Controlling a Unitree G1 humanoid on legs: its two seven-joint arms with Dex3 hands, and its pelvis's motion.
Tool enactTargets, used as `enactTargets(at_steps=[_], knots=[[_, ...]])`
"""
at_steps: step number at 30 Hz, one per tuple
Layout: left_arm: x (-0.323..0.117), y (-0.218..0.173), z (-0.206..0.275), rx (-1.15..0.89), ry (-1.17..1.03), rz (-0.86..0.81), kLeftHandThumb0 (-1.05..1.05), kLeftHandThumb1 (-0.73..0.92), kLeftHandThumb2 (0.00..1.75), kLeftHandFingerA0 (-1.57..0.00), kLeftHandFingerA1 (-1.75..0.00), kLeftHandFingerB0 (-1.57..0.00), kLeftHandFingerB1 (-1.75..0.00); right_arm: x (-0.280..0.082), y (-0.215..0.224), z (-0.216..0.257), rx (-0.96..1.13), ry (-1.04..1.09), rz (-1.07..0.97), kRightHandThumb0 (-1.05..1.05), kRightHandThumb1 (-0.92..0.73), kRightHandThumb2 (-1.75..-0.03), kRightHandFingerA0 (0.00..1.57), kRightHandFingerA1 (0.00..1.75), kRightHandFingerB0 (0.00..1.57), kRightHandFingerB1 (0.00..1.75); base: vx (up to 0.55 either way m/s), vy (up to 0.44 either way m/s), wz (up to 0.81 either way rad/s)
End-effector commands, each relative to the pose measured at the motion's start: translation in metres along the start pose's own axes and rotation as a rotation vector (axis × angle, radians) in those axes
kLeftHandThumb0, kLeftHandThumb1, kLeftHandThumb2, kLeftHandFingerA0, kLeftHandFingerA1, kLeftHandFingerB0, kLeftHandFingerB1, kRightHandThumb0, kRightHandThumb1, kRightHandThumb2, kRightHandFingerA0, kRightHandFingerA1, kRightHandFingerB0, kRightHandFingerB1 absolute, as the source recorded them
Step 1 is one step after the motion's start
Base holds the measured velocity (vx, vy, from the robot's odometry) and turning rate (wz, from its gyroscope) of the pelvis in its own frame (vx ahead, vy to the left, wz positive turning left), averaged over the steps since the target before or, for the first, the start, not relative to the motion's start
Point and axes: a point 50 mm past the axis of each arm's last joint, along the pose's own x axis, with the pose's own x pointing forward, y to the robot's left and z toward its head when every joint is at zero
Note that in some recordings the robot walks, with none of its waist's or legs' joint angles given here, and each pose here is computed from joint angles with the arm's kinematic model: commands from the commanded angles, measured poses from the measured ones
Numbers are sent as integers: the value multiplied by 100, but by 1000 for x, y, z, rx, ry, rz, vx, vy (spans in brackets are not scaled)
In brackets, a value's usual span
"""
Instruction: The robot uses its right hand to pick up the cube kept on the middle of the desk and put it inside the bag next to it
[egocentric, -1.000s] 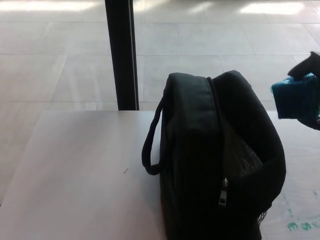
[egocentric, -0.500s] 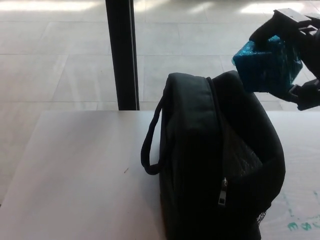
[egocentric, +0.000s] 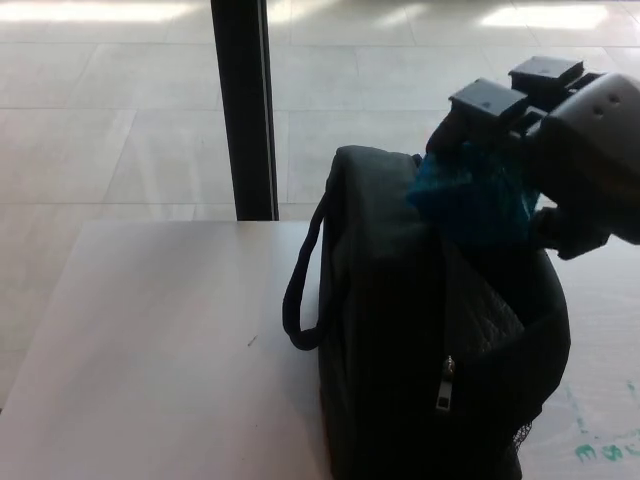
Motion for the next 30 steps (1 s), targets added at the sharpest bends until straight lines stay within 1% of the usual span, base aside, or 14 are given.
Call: enactTargets(at_steps=[1, 2, 3, 7, 9, 12, 13, 15, 18, 19, 21, 23, 24, 30], knots=[[-3, 5, -2, 19, 15, 19, -64, 56, 94, -34, -61, -21, -51, -9, 18, -2, -38, -18, 116, -34, -47, -93, 120, 133, 89, 104, 0, 0, 0], [-3, 6, -1, 7, 11, 22, -63, 56, 94, -36, -62, -23, -52, -9, 20, -3, -56, -19, 137, -35, -48, -93, 120, 134, 88, 106, 0, 0, 0], [-3, 5, -1, 22, 8, 23, -63, 55, 95, -36, -63, -23, -52, -9, 23, -4, -78, -9, 168, -31, -62, -62, 92, 175, 87, 83, 0, 0, 0], [-2, 6, -1, 2, 10, 20, -66, 56, 93, -34, -62, -24, -52, -11, 34, -7, -122, -11, 230, -27, -58, -65, 99, 174, 89, 95, 0, 0, 0], [-2, 6, 0, -1, 5, 15, -65, 55, 93, -35, -62, -22, -52, -12, 38, -8, -128, -8, 232, -27, -59, -74, 93, 175, 81, 129, 0, 0, 0], [-2, 6, 2, 4, -2, 14, -63, 54, 93, -34, -62, -20, -51, -10, 38, -11, -128, 17, 267, -28, -61, -70, 92, 175, 85, 103, 0, 0, 0], [-1, 6, 3, -1, -2, 19, -62, 54, 93, -35, -62, -21, -51, -8, 39, -12, -123, 31, 289, -32, -47, -94, 120, 132, 85, 98, 0, 0, 0], [-2, 7, 4, -20, -5, 16, -63, 53, 92, -33, -62, -21, -51, -7, 40, -12, -117, 34, 290, -39, -64, -63, 92, 172, 84, 82, 0, 0, 0], [-2, 7, 5, -9, -5, 16, -66, 55, 93, -33, -61, -22, -51, -6, 41, -10, -85, 43, 304, -34, -66, -65, 93, 168, 70, 58, 0, 0, 0], [-2, 7, 5, -7, -4, 15, -68, 55, 92, -32, -60, -22, -51, -5, 42, -10, -80, 61, 335, -40, -72, -61, 70, 87, 33, 37, 0, 0, 0], [-3, 8, 5, -1, -3, 11, -70, 55, 91, -30, -59, -22, -51, -4, 45, -10, -63, 101, 393, -46, -69, -61, 59, 69, 18, 31, 0, 0, 0], [-3, 8, 5, -8, -2, 10, -58, 72, 61, -29, -52, -29, -42, -4, 46, -8, -123, 101, 403, -70, -43, -83, 0, 31, 0, 25, 0, 0, 0], [-3, 8, 5, -16, -3, 6, -58, 72, 61, -29, -52, -29, -42, -5, 46, -8, -149, 99, 399, -90, -50, -84, 0, 11, 0, 8, 0, 0, 0], [-2, 7, 3, -16, -3, 15, -60, 54, 94, -37, -64, -23, -52, -2, 33, -2, -208, 120, 416, -99, -55, -93, 0, 17, 0, 0, 0, 0, 0]])
